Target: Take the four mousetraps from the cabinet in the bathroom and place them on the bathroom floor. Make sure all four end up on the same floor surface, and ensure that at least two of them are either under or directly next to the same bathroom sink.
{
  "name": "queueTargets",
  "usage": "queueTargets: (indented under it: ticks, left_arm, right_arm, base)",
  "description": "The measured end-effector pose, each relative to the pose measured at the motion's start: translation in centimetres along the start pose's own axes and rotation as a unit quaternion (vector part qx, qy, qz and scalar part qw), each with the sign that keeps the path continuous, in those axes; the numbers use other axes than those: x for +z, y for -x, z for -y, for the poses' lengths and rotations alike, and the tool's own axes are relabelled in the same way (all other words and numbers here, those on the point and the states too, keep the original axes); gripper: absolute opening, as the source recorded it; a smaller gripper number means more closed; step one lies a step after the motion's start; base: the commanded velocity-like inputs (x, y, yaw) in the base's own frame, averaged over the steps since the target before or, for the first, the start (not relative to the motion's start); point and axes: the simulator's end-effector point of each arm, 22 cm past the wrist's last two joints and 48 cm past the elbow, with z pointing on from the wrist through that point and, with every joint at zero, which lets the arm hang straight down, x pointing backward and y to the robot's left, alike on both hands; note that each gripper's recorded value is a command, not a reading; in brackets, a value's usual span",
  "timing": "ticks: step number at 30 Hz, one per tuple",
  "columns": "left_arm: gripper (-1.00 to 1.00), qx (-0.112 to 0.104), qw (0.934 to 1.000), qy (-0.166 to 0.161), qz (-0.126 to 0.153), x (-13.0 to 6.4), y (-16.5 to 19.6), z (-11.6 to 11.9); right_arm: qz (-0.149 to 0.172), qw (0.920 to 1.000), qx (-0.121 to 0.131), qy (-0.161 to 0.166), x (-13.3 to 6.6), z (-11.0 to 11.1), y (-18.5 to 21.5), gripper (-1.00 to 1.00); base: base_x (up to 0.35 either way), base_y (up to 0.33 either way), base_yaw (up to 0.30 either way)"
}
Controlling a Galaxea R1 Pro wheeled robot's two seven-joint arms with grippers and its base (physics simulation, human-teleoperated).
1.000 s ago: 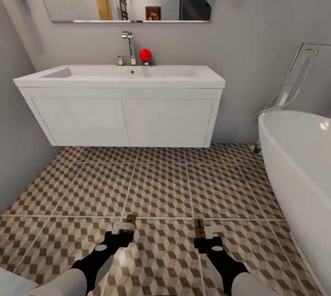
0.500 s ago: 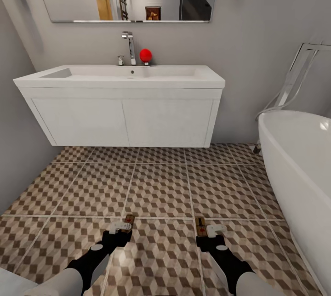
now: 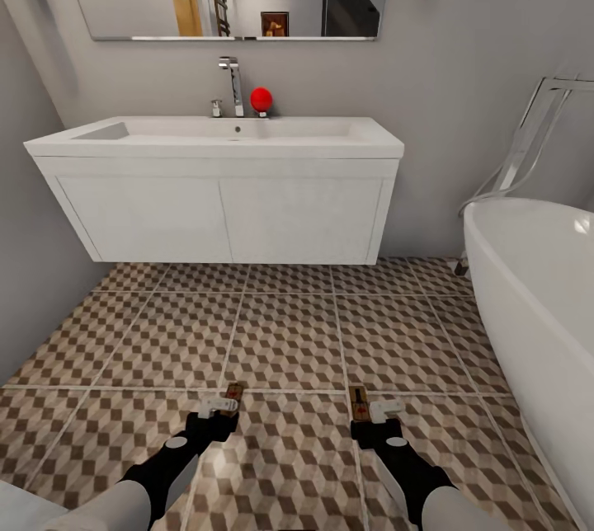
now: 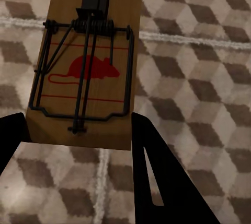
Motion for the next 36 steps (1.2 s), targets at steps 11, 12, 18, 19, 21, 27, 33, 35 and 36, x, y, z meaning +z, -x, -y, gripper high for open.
queueTargets:
  ticks: [11,12,18,19,21,27,33,35,36]
  left_arm:
    - [-1.0,-0.003,1.0,0.0,-0.003,0.0,-0.1,0.4]
    - [-1.0,-0.003,1.0,0.0,-0.003,0.0,-0.1,0.4]
    - [-1.0,-0.007,0.9999,0.01,-0.003,0.0,-0.1,0.2]
    - [-1.0,-0.007,0.9999,0.013,-0.004,0.0,-0.1,0.1]
    - [-1.0,-0.009,0.9997,0.022,-0.003,0.0,-0.1,-0.2]
    - [-1.0,-0.012,0.9994,0.033,-0.003,0.0,-0.1,-0.6]
    - [-1.0,-0.014,0.9993,0.035,-0.002,0.0,-0.1,-0.7]
    - [-1.0,-0.015,0.9993,0.036,-0.001,0.0,0.0,-0.7]
    - [-1.0,-0.016,0.9992,0.036,-0.001,0.0,0.0,-0.7]
  right_arm:
    - [-0.006,1.0,-0.001,-0.003,0.0,0.1,-0.3,-1.0]
    - [-0.006,1.0,-0.001,-0.003,0.0,0.1,-0.3,-1.0]
    - [-0.007,1.0,-0.001,-0.004,0.0,0.2,-0.3,-1.0]
    - [-0.007,1.0,-0.001,-0.004,0.0,0.2,-0.3,-1.0]
    - [-0.007,1.0,-0.001,-0.005,0.0,0.2,-0.3,-1.0]
    - [-0.006,1.0,-0.001,-0.006,0.0,0.2,-0.2,-1.0]
    - [-0.004,1.0,-0.001,-0.006,0.0,0.3,-0.1,-1.0]
    - [-0.002,1.0,-0.001,-0.006,0.0,0.3,0.2,-1.0]
    - [-0.001,1.0,-0.001,-0.007,0.0,0.3,0.3,-1.0]
  base:
    - [0.0,0.0,0.0]
    - [0.0,0.0,0.0]
    - [0.0,0.0,0.0]
    - [0.0,0.0,0.0]
    - [0.0,0.0,0.0]
    - [0.0,0.0,0.0]
    - [0.0,0.0,0.0]
    - [0.0,0.0,0.0]
    - [0.0,0.0,0.0]
